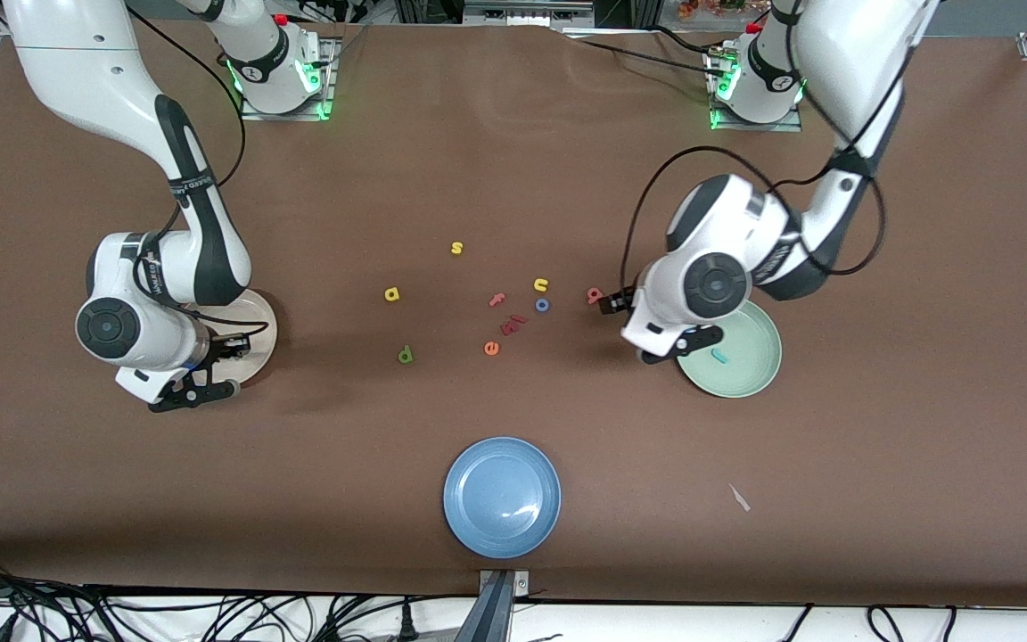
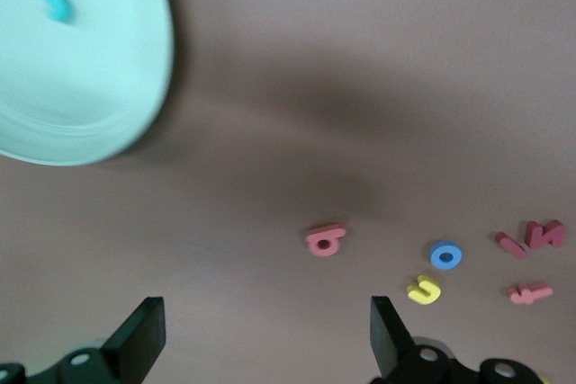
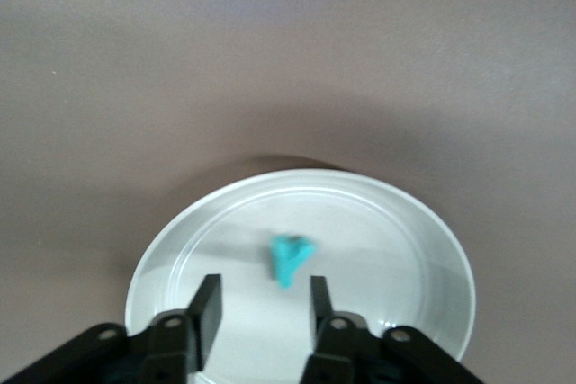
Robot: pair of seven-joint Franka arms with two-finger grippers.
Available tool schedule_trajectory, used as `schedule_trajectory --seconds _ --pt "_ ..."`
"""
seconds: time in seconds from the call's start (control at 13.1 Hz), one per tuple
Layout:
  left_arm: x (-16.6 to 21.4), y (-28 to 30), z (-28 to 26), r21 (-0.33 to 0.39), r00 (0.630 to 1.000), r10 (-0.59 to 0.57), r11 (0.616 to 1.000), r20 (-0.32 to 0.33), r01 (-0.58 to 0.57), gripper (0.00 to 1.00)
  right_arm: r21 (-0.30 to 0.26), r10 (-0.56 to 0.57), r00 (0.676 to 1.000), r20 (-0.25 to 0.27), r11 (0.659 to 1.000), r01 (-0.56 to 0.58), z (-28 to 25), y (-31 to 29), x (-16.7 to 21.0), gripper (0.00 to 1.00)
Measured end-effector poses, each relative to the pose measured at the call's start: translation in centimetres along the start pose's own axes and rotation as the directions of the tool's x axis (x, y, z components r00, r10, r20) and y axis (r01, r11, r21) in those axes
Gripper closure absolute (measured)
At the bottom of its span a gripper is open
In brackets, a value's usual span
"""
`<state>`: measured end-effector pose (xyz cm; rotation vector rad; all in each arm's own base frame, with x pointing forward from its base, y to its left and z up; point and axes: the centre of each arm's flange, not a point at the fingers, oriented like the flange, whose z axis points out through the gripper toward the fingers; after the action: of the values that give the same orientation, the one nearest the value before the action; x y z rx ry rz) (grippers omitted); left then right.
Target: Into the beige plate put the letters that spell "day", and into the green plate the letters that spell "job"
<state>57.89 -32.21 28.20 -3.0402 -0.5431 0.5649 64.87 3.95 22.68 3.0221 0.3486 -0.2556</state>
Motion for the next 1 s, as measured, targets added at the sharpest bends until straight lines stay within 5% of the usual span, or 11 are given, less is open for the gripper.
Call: schedule_trajectory --seconds 0.31,1.0 --pt "0.2 0.9 5.6 -0.063 0.997 -0.063 0.996 -0.045 0.06 0.0 0.041 0.019 1.0 0.011 0.999 -0.02 -0.6 -2.5 0.1 0.02" --pt "-4.3 3.0 11.9 -0.164 0.964 -0.251 0.958 -0.091 0.235 0.0 0.12 0.108 0.994 -0.001 0.987 -0.107 -0.9 -15.5 -1.1 0.0"
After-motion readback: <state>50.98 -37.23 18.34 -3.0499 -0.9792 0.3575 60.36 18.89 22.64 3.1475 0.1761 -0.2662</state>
